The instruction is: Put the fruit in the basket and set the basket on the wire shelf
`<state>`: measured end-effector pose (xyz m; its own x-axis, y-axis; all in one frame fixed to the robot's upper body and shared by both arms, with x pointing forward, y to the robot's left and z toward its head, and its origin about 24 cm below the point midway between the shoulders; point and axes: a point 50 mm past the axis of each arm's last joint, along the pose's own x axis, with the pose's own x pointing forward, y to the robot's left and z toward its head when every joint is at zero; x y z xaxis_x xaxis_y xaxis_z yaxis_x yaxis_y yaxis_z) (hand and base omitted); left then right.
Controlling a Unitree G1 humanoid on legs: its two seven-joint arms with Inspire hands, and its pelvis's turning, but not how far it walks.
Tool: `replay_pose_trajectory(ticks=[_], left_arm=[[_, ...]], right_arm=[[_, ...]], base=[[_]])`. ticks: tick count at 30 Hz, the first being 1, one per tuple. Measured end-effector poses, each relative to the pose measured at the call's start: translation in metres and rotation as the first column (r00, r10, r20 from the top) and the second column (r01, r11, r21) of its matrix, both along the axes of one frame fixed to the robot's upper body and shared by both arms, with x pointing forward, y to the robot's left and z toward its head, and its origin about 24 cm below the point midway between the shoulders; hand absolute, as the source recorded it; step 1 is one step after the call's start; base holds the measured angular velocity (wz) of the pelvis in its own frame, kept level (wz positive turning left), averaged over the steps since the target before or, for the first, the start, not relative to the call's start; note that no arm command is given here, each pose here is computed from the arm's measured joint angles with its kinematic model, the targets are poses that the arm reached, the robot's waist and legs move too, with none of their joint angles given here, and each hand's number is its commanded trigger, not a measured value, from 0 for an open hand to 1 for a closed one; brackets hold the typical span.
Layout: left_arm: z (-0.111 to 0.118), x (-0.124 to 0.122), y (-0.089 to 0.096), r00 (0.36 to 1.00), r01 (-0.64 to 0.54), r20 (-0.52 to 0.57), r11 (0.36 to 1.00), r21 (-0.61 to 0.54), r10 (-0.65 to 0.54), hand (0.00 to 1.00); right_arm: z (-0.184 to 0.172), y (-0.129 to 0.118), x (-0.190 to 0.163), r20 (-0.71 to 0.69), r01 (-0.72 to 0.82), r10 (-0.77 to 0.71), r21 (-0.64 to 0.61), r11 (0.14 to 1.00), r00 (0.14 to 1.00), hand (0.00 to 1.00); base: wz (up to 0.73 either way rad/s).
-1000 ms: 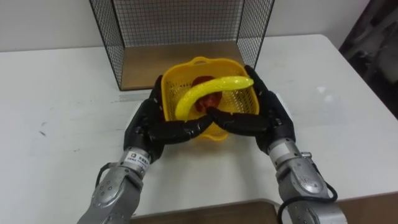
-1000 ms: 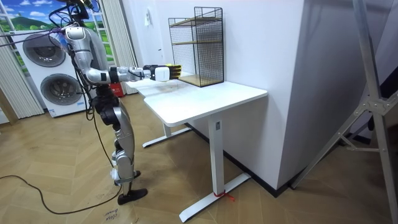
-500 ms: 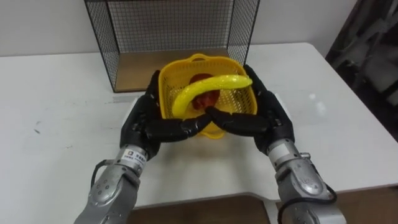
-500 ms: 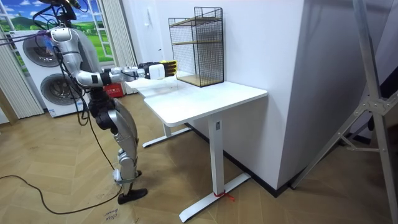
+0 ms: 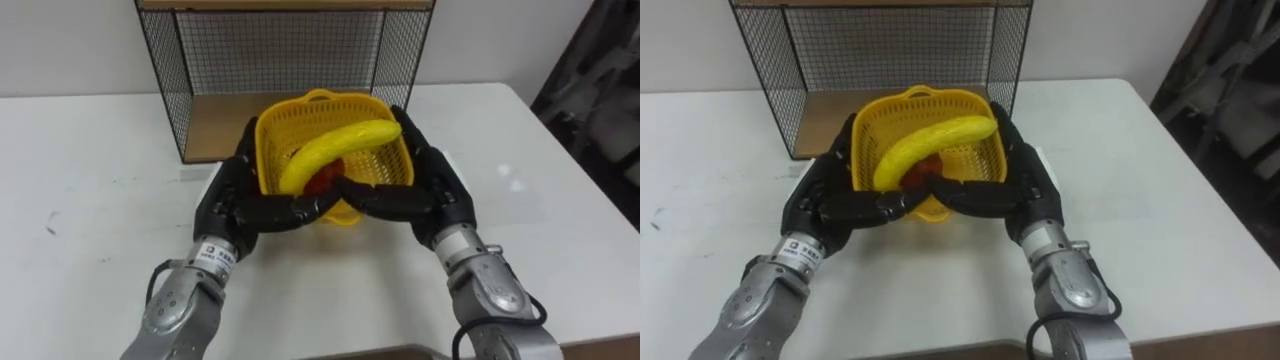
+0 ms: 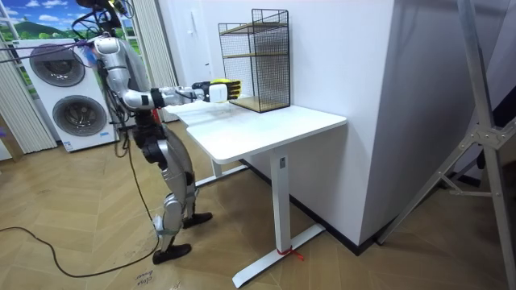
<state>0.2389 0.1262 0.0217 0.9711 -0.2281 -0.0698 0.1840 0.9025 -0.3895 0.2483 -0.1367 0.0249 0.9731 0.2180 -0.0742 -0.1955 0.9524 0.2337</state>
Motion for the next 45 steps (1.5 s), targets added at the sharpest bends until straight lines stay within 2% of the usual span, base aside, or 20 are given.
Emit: replay_pose_trajectory(ticks=[25,36,45], left_arm=[[0.015,0.011,-0.002,0.997,-0.016,0.071,1.000,-0.001,0.016,0.00],[0.015,0.012,-0.001,0.998,-0.017,0.067,1.000,0.006,0.017,0.00],[0.009,0.030,-0.004,1.000,-0.031,0.007,0.999,0.032,0.030,0.00]], right_arm=[[0.009,-0.002,0.008,0.055,0.011,-0.009,-0.035,0.999,0.998,0.00],[-0.002,-0.003,0.007,-0.009,0.040,-0.039,0.028,0.999,0.999,0.00],[-0.006,-0.001,0.019,-0.051,0.063,-0.062,0.023,0.998,0.997,0.00]], base=[[0.02],[-0.02],[0.00]])
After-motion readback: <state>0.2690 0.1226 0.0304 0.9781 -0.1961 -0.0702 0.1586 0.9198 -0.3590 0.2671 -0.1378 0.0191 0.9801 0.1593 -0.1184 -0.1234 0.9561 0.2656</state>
